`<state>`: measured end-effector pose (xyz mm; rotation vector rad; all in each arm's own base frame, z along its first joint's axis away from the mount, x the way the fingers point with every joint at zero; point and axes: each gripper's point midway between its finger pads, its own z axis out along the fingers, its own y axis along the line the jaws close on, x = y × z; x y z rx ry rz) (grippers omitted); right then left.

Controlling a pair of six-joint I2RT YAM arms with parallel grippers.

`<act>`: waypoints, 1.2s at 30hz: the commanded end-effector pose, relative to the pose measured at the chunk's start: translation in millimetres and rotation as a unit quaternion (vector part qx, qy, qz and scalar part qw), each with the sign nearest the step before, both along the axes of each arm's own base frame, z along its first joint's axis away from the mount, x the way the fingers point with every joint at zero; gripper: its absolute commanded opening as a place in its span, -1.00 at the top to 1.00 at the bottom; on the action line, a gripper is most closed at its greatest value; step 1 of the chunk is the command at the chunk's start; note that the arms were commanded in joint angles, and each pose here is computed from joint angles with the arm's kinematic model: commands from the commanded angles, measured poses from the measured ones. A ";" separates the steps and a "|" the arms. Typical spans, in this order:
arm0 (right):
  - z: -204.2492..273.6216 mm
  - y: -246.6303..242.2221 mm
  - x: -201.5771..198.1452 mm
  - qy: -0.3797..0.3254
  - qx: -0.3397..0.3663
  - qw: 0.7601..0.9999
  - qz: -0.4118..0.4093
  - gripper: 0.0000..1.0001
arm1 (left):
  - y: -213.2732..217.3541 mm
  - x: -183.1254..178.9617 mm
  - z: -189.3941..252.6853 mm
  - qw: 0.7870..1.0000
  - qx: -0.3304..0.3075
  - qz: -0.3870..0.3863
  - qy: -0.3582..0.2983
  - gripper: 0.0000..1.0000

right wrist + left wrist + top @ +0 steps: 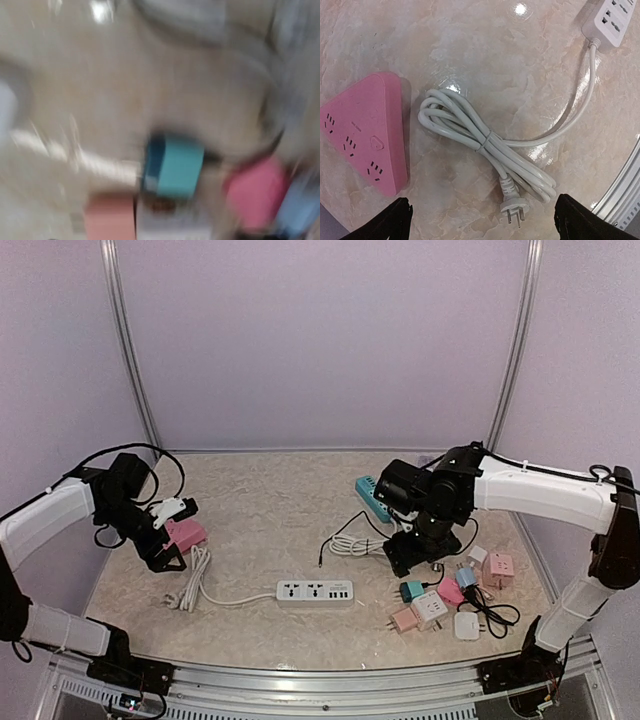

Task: Insert the plug
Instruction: Pick up the plug from the center of the board.

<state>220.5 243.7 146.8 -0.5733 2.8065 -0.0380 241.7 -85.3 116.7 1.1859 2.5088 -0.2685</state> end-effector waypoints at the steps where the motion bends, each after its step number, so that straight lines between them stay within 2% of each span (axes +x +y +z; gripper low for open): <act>1: -37.7 -18.7 -56.1 0.122 0.004 0.989 -0.085 -0.71 | -7.2 11.9 5.5 1.000 -0.008 0.003 -0.016 -0.96; 6: -64.0 -26.0 -63.8 0.131 0.010 0.987 -0.097 -0.71 | -8.7 9.1 1.4 1.000 -0.006 -0.001 -0.011 -0.96; 9: -79.8 -35.7 -64.5 0.135 0.005 0.985 -0.105 -0.62 | -7.0 7.7 0.9 1.000 -0.001 -0.001 -0.012 -0.96; 20: -102.0 -42.9 -46.7 0.118 0.028 0.987 -0.107 -0.06 | -4.8 1.8 -1.4 1.000 0.001 0.000 -0.015 -0.96; 22: -105.7 -40.8 -51.5 0.133 0.037 0.985 -0.105 0.03 | -4.4 0.9 -1.0 1.000 0.002 0.000 -0.016 -0.96; 25: -106.5 -42.1 -53.9 0.138 0.037 0.984 -0.106 0.30 | -4.1 -0.7 -0.7 1.000 0.002 -0.001 -0.017 -0.96; 27: -100.3 -43.2 -50.2 0.127 0.035 0.986 -0.106 0.48 | -4.7 -0.9 2.7 1.000 0.000 -0.001 -0.019 -0.96; 30: -74.2 -38.2 -33.8 0.084 0.050 0.991 -0.097 0.99 | -7.5 1.7 14.5 1.000 -0.011 0.002 -0.027 -0.96; 33: -30.8 -27.7 -8.9 0.011 0.086 0.993 -0.085 1.00 | -11.3 7.2 34.0 0.999 -0.026 0.010 -0.039 -0.96; 36: 25.1 -10.1 19.3 -0.074 0.143 0.984 -0.073 1.00 | -14.8 16.1 61.7 0.997 -0.041 0.019 -0.062 -0.96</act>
